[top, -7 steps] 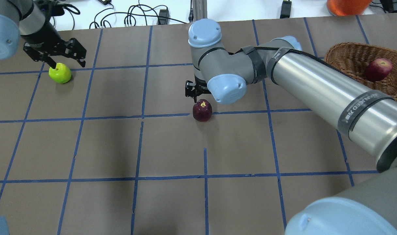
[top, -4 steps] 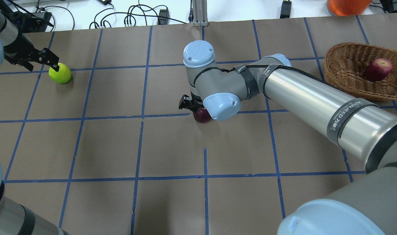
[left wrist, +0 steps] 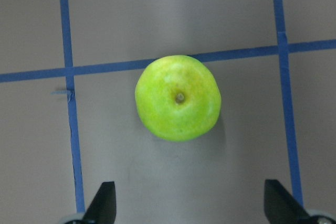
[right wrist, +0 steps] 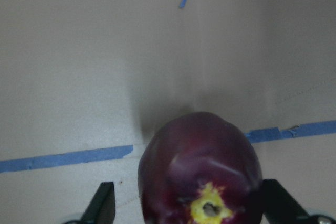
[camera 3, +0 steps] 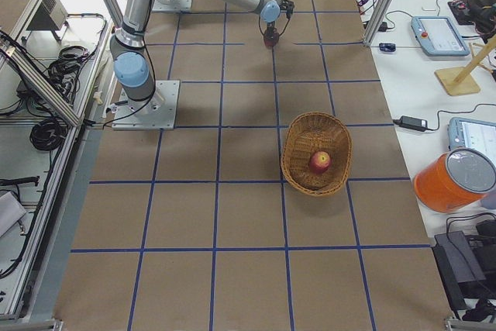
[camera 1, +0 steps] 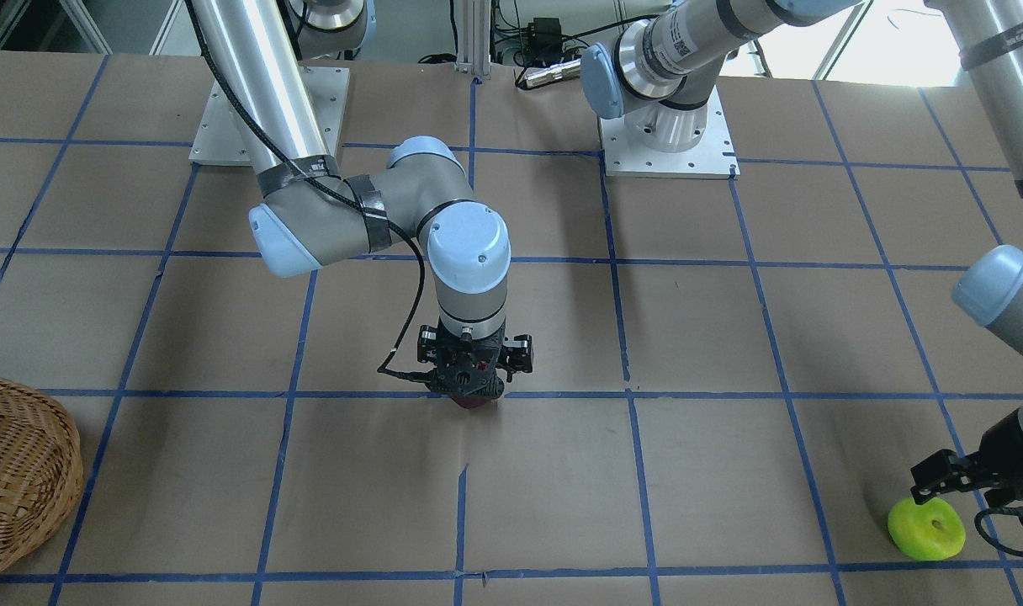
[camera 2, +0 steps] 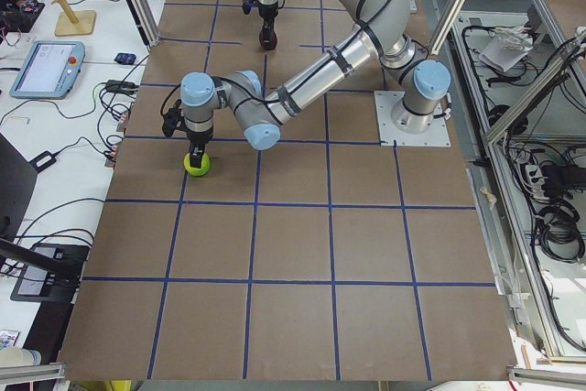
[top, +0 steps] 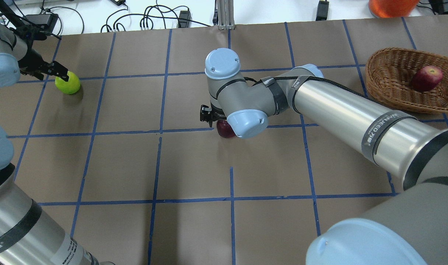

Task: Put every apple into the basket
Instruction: 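Carry the dark apple into the basket while the left gripper grasps the green apple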

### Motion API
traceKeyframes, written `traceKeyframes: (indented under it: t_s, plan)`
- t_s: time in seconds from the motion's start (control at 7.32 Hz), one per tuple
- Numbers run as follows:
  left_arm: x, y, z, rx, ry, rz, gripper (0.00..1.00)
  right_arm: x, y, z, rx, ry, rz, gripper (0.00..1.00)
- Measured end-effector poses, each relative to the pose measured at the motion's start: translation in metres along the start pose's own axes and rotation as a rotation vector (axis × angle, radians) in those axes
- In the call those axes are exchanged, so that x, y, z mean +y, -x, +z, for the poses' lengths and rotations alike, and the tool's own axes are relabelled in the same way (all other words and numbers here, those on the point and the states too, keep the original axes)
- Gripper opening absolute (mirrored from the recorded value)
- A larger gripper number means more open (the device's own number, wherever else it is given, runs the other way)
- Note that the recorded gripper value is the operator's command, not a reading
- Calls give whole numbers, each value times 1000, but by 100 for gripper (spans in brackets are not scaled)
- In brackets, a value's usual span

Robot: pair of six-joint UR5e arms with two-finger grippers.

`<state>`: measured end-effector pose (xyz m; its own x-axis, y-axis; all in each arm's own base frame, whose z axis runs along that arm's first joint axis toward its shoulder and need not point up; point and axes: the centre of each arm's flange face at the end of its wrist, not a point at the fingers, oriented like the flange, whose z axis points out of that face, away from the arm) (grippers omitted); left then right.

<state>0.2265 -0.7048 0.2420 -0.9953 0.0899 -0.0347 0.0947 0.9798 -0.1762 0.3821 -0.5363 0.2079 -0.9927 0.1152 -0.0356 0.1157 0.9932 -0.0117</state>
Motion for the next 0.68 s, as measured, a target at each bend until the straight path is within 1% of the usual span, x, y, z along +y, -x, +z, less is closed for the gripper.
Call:
traceKeyframes:
  t_s: [0.27,0.41,0.55,0.68]
  plan:
    - [-6,2,35,14,12,3,100,-1,-1,5,-7,3,-7,99]
    - [-8,-2,45,18,14,5,100,-3,-1,6,-13,-9,-7,33]
    - [-11,-7,51,20,14,5,100,-8,-3,6,-12,-44,-8,11]
    - [-13,-9,53,20,13,6,77,-15,-8,1,1,-85,-3,6]
